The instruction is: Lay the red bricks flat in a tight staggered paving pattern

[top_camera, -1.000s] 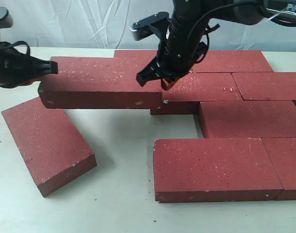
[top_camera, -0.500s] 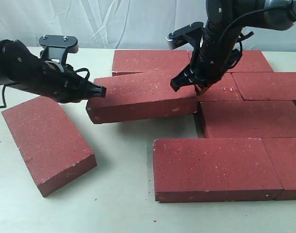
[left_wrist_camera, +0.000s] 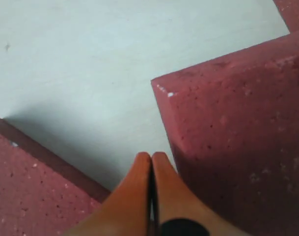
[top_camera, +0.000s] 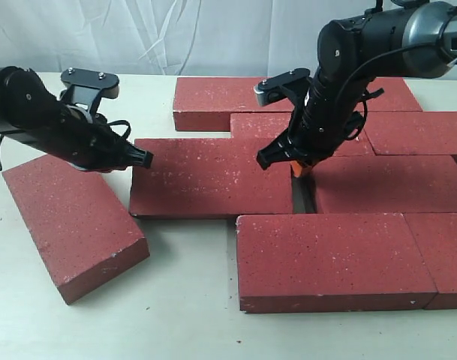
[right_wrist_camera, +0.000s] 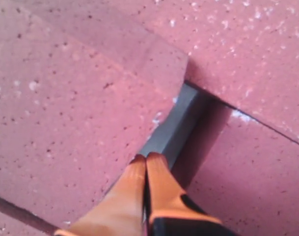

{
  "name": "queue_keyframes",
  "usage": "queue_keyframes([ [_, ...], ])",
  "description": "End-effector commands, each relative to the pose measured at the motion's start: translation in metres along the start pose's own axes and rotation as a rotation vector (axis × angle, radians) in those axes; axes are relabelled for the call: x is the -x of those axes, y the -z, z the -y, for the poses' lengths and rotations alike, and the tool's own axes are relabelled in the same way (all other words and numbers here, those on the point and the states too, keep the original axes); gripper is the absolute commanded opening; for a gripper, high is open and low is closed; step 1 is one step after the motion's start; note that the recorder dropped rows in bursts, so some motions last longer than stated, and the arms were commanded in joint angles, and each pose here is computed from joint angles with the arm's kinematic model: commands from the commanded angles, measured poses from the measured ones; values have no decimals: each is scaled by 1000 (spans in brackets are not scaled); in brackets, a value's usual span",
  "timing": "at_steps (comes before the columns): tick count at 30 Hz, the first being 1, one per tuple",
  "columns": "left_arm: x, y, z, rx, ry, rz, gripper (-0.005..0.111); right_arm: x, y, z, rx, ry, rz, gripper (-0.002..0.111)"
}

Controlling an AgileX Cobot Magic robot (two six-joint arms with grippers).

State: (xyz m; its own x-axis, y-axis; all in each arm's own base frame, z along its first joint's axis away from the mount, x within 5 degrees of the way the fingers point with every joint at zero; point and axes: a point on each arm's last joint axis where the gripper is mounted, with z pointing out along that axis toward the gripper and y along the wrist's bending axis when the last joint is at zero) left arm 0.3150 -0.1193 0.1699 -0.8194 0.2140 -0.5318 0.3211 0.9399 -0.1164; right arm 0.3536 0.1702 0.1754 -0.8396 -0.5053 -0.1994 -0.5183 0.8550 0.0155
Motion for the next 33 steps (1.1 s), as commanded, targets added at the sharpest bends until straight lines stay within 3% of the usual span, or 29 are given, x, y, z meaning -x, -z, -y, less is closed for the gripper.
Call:
queue_keyframes([
  [1,-6,0,-3,6,-51,-78,0,-7,3,0,-4,31,-65,-1],
  [7,0,10,-2,8,-55,-31,0,-8,8,8,-87,93,-74,-1],
  [15,34,39,-1,37,-48,249,0,21,38,8,-114,85,302,-1],
  [19,65,20,-1,29,-131,137,0,31,31,13,-103,67,301,-1],
  [23,88,-6,0,9,-116,114,0,37,25,12,-83,80,290,-1],
  [28,86,-33,0,-16,-107,-11,0,38,16,8,-37,99,276,-1],
  [33,77,-40,0,-32,-97,-87,0,36,15,8,-27,98,246,-1],
])
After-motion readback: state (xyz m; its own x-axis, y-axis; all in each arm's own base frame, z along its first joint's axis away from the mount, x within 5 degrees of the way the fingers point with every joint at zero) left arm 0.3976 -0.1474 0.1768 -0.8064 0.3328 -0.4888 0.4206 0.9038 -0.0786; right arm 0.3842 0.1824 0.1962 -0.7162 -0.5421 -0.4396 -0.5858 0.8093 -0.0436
